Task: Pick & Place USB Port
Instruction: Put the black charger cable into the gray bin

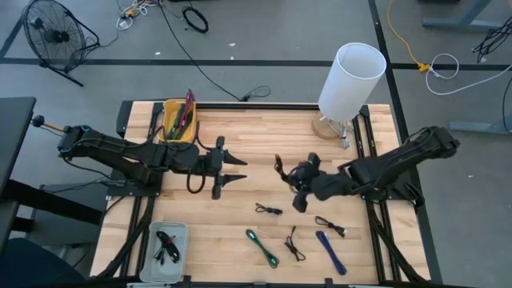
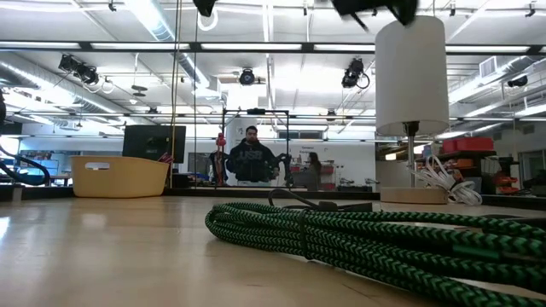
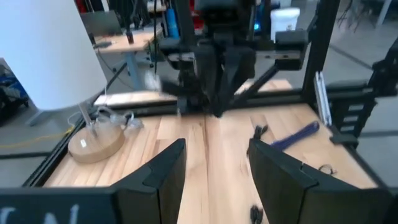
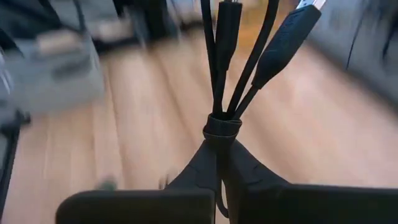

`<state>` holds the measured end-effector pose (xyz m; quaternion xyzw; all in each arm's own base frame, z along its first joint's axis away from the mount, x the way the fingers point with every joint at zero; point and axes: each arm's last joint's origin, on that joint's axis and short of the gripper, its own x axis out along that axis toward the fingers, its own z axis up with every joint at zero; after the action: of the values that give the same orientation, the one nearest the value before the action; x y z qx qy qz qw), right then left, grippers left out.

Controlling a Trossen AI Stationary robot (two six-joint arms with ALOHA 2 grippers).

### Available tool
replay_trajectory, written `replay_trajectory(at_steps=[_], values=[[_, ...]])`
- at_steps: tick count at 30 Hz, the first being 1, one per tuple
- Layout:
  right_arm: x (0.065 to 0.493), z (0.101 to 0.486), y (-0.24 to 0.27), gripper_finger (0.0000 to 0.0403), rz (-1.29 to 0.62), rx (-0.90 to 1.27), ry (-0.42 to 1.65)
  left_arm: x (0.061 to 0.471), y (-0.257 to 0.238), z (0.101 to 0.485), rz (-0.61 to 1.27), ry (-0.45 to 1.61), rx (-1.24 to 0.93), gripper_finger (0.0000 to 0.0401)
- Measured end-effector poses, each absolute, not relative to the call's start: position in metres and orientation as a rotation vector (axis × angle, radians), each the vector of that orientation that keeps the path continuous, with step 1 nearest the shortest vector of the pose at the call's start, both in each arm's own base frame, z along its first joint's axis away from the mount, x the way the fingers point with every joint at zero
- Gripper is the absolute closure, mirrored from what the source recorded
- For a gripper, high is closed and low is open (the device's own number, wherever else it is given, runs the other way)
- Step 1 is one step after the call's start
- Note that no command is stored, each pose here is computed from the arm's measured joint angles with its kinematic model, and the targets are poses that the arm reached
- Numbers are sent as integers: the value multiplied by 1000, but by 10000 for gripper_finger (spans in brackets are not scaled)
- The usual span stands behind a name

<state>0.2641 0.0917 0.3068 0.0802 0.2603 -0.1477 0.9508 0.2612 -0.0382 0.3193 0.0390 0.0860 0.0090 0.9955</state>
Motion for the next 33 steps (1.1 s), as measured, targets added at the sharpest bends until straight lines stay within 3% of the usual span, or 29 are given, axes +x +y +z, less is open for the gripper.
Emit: replay_trajectory(at_steps=[5, 9, 21, 33], values=[[280, 336, 95, 402, -222, -28, 247, 262, -38, 328, 19, 77, 63, 222], [292, 342, 97, 402, -153, -118, 147, 263, -39, 333, 19, 32, 55, 222], [334, 312, 83, 402, -153, -151, 129, 263, -39, 336, 1, 1, 49, 222], [340, 312, 72, 402, -106, -121, 107, 263, -39, 336, 1, 1, 45, 222]])
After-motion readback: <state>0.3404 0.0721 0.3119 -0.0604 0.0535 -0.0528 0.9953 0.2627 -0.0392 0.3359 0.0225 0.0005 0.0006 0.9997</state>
